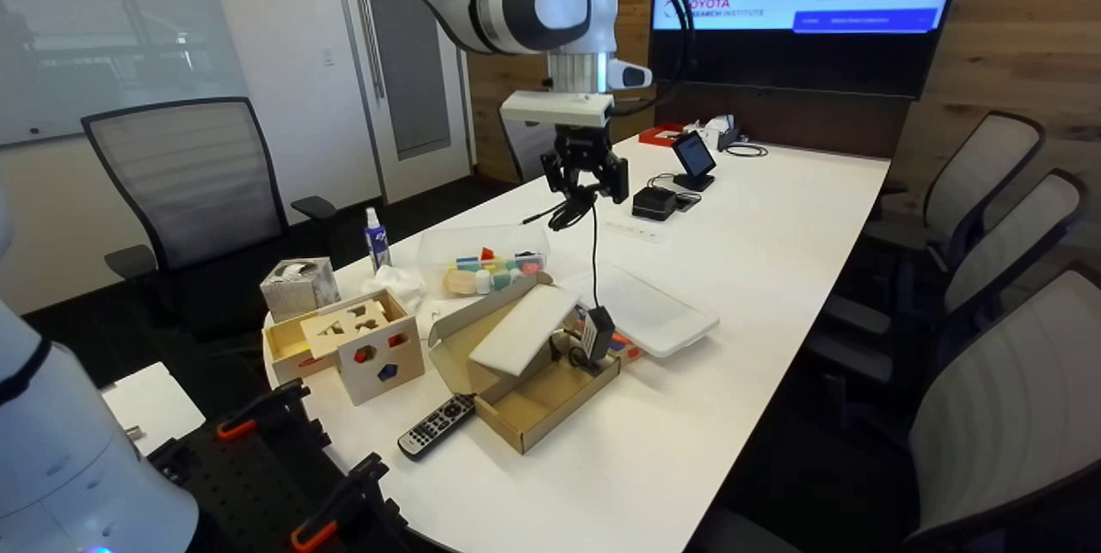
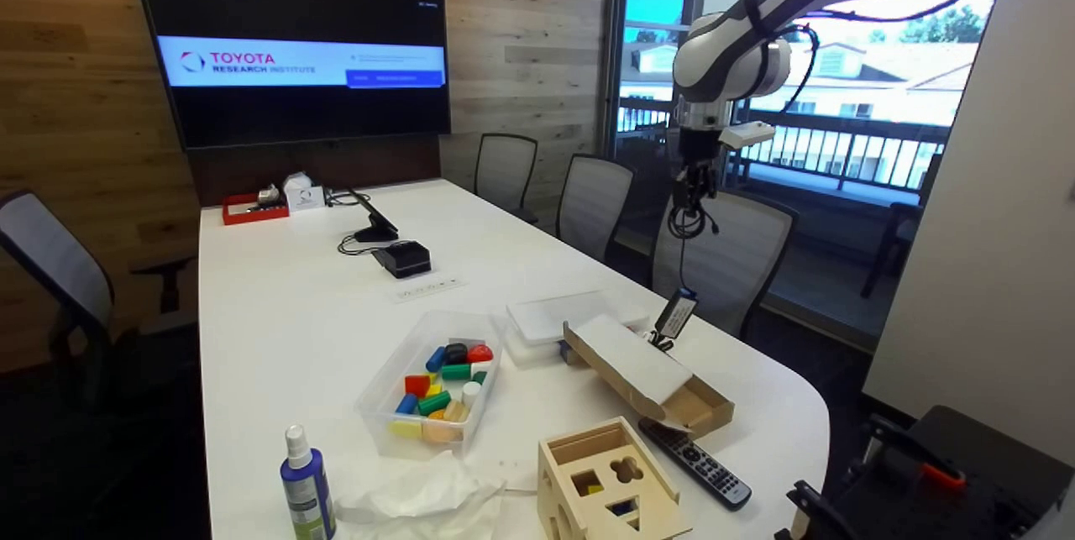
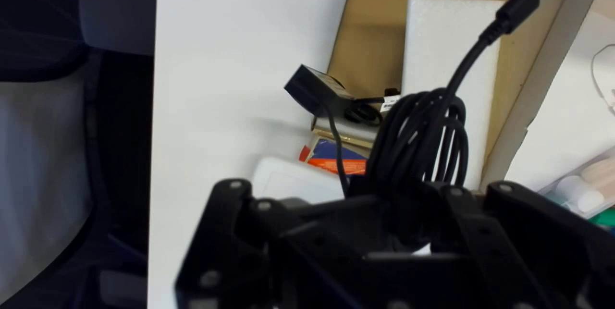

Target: Remove the charging cable from the box and put it on the table

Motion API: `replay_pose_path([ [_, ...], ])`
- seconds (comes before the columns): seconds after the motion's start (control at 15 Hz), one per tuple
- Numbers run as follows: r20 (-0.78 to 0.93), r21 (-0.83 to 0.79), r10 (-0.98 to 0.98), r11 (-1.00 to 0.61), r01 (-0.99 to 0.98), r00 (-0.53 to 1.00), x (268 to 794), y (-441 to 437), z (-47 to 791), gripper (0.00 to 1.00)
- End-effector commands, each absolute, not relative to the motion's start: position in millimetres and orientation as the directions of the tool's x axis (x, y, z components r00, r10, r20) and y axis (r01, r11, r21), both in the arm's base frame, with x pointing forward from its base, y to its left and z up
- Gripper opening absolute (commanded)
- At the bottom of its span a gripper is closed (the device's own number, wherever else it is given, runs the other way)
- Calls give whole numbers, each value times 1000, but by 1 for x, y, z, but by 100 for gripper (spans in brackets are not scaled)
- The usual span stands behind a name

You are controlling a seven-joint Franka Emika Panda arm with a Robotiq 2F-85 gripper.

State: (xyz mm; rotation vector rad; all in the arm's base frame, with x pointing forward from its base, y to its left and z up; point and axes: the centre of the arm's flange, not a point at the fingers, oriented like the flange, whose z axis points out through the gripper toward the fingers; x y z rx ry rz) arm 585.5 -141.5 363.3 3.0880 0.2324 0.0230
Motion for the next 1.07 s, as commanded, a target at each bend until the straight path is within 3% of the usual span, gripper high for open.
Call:
replay_pose_path([
  [0.0,71,137,156,-980,145,985,563,-128,432,0],
  [0.47,179,271,79,-962,28,981,544,-128,504,0],
  [1.0,160,286,-129,-943,-171,979,522,-182,483,0],
])
